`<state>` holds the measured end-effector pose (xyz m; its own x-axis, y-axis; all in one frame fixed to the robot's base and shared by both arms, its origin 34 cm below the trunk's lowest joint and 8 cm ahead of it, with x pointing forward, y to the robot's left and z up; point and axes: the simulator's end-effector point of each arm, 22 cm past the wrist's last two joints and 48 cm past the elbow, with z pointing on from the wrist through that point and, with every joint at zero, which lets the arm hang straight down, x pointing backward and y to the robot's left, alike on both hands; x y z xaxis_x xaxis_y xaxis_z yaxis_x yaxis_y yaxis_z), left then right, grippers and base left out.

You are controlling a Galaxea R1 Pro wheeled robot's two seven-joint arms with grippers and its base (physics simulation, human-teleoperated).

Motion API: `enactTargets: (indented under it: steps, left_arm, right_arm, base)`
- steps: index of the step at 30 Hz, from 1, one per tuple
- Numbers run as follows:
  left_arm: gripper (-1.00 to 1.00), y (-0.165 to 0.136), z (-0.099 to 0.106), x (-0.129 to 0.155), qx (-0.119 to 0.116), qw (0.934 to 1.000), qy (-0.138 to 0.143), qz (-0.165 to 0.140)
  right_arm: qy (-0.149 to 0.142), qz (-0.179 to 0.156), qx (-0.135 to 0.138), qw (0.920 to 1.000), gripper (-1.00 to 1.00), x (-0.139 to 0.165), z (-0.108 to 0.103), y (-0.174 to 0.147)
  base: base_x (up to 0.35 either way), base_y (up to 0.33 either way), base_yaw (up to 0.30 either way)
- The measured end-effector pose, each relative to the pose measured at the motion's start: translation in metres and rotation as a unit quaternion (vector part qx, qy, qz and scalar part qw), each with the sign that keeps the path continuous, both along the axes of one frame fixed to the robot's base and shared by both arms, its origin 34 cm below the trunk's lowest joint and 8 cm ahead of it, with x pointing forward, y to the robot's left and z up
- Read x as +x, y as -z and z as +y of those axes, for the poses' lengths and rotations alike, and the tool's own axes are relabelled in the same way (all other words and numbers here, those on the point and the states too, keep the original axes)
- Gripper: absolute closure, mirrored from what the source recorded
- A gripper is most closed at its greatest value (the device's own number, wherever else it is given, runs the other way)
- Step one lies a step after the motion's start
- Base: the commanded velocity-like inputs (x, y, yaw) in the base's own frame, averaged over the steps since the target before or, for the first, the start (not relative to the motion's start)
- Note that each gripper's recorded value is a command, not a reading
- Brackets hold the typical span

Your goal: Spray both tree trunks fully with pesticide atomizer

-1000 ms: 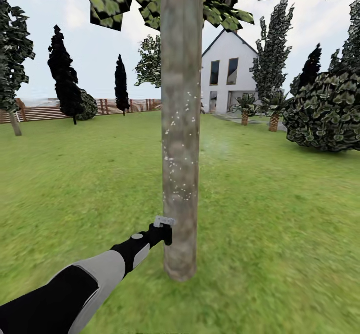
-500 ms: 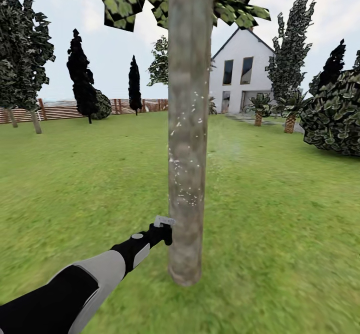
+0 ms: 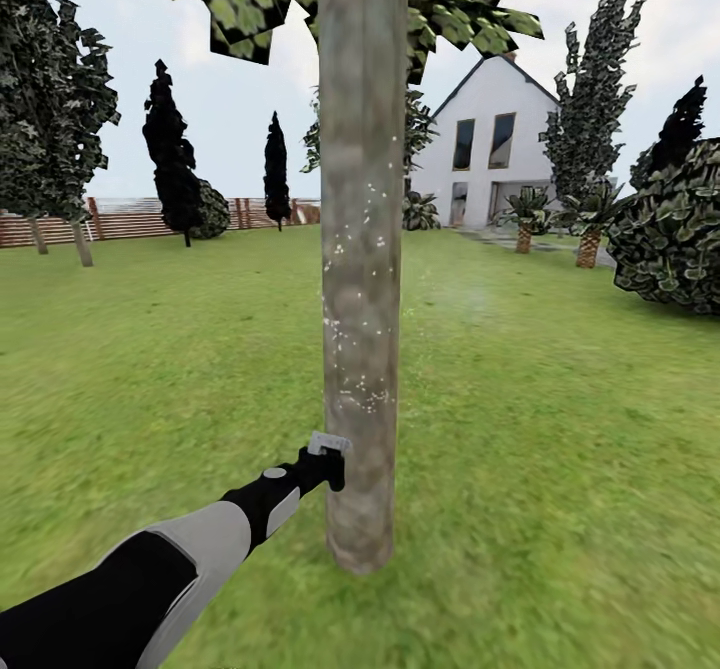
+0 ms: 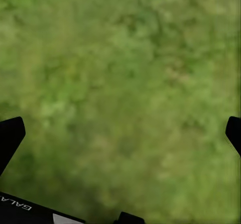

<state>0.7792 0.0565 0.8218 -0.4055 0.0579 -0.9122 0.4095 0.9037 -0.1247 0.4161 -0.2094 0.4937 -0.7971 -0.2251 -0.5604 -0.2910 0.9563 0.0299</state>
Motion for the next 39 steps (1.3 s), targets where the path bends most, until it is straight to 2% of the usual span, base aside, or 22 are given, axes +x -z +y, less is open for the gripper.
enactTargets:
  steps: [7,9,10,11,12,14,18,21,22,23,25,28,33,37,39]
  left_arm:
    - [1.00,-0.013,-0.006,0.005,-0.009,0.9999,0.000,-0.010]
    - [1.00,-0.029,-0.015,0.011,-0.016,0.9997,0.007,-0.018]
    - [1.00,-0.037,-0.022,0.013,-0.016,0.9998,0.011,-0.007]
    - [1.00,-0.055,-0.025,0.020,-0.012,0.9999,0.002,-0.003]
    - [1.00,-0.071,-0.019,0.028,-0.007,0.9998,-0.013,-0.012]
    - [1.00,-0.081,-0.012,0.034,-0.002,0.9995,-0.026,-0.018]
    - [1.00,-0.097,-0.004,0.041,-0.018,0.9989,-0.043,-0.012]
    - [1.00,-0.138,0.002,0.045,-0.029,0.9988,-0.038,-0.010]
    - [1.00,-0.148,0.004,0.045,-0.028,0.9988,-0.039,-0.007]
    - [1.00,-0.165,0.009,0.046,-0.021,0.9984,-0.052,-0.011]
    - [1.00,-0.179,0.013,0.046,-0.011,0.9979,-0.063,-0.013]
    - [1.00,-0.214,0.006,0.040,-0.011,0.9978,-0.058,-0.031]
    - [1.00,-0.235,-0.003,0.028,0.001,0.9989,-0.041,-0.023]
    - [1.00,-0.297,0.008,0.038,0.005,0.9984,-0.046,-0.032]
    - [1.00,-0.316,0.012,0.040,0.004,0.9983,-0.048,-0.034]
  right_arm:
    - [0.000,0.001,-0.004,1.0000,-1.00,0.000,-0.005,0.001]
    - [0.005,0.000,-0.011,0.9999,-1.00,0.000,-0.009,0.001]
    - [0.010,-0.002,-0.018,0.9998,-1.00,0.002,-0.013,0.001]
    - [0.014,-0.004,-0.025,0.9996,-1.00,0.003,-0.017,0.001]
    - [0.016,-0.005,-0.027,0.9995,-1.00,0.003,-0.018,0.001]
    - [0.017,-0.005,-0.029,0.9994,-1.00,0.003,-0.019,0.001]
    - [0.024,-0.007,-0.040,0.9989,-1.00,0.004,-0.025,0.001]
    - [0.033,-0.010,-0.053,0.9980,-1.00,0.006,-0.032,0.000]
    - [0.034,-0.011,-0.055,0.9979,-1.00,0.006,-0.033,0.000]
    - [0.034,-0.011,-0.055,0.9978,-1.00,0.006,-0.033,0.000]
    - [0.034,-0.011,-0.056,0.9978,-1.00,0.006,-0.033,0.000]
    - [0.034,-0.011,-0.056,0.9978,-1.00,0.006,-0.034,0.000]
    - [0.034,-0.010,-0.056,0.9978,-1.00,0.006,-0.033,0.001]
    - [0.034,-0.010,-0.056,0.9978,-1.00,0.006,-0.033,0.000]
    - [0.034,-0.010,-0.056,0.9978,-1.00,0.006,-0.033,0.001]
  base:
    - [0.000,-0.005,0.006]
    - [0.000,0.000,0.000]
    - [0.000,0.000,0.000]
    - [0.000,0.000,0.000]
    - [0.000,0.000,0.000]
    - [0.000,0.000,0.000]
    - [0.000,0.000,0.000]
    - [0.000,0.000,0.000]
    - [0.000,0.000,0.000]
    - [0.000,0.000,0.000]
    - [0.000,0.000,0.000]
    - [0.000,0.000,0.000]
    - [0.000,0.000,0.000]
    - [0.000,0.000,0.000]
    - [0.000,0.000,0.000]
